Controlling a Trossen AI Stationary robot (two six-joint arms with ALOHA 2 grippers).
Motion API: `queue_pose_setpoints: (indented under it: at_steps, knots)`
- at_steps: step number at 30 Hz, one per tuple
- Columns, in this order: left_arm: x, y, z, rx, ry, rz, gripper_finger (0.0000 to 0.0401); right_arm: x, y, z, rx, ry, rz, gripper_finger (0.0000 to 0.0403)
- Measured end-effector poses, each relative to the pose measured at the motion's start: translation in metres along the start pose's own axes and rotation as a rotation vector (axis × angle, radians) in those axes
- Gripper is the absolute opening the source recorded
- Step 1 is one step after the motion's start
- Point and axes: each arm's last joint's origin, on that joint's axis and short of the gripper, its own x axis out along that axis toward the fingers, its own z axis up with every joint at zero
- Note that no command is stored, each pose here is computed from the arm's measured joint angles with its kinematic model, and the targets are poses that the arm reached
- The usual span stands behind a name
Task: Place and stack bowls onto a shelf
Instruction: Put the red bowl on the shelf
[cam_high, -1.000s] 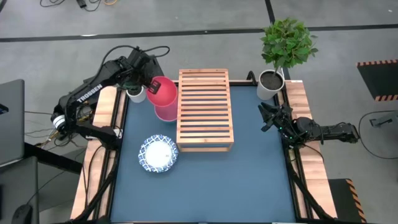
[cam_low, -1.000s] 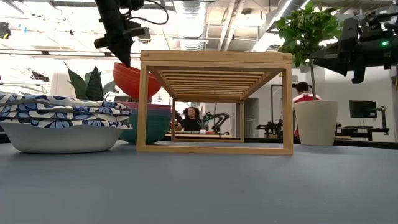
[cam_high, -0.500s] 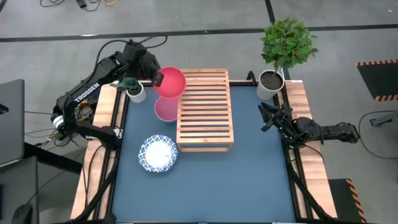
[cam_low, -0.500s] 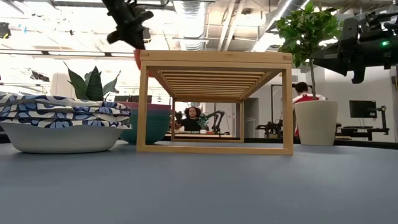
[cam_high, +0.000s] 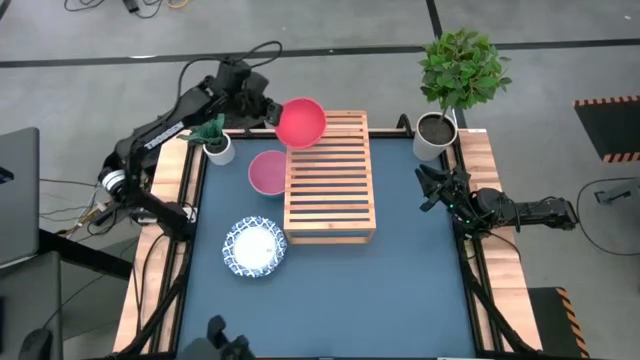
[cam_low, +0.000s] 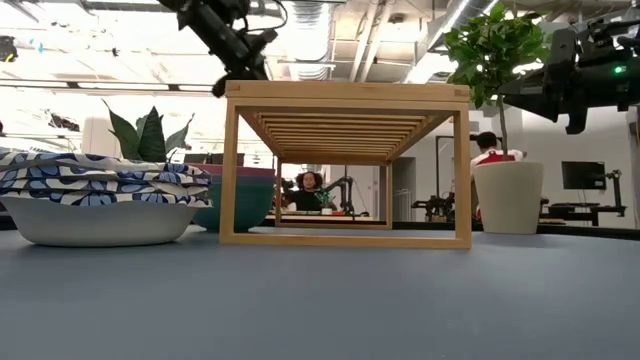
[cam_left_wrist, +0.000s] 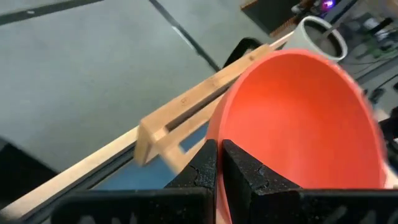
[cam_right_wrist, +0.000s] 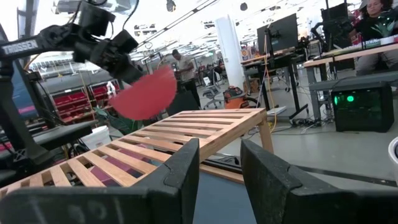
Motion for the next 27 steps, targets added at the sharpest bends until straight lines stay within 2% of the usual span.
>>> queue_pose_setpoints:
  at_steps: [9, 14, 22, 27]
  knots:
    - [0.03, -0.004, 0.032, 0.019, 0.002, -0.031, 0.0, 0.0, 0.0, 0.0, 0.0, 0.0, 0.0, 0.0143]
    - [0.043, -0.005, 0.042, 0.051, 0.054, -0.014, 0.0, 0.0, 0.0, 0.0, 0.002, 0.0, 0.0, 0.0143]
    - [0.065, 0.002, 0.038, 0.049, 0.134, 0.008, 0.0, 0.0, 0.0, 0.0, 0.003, 0.0, 0.0, 0.0143]
    - [0.067, 0.004, 0.034, 0.073, 0.169, 0.04, 0.0, 0.0, 0.0, 0.0, 0.002, 0.0, 0.0, 0.0143]
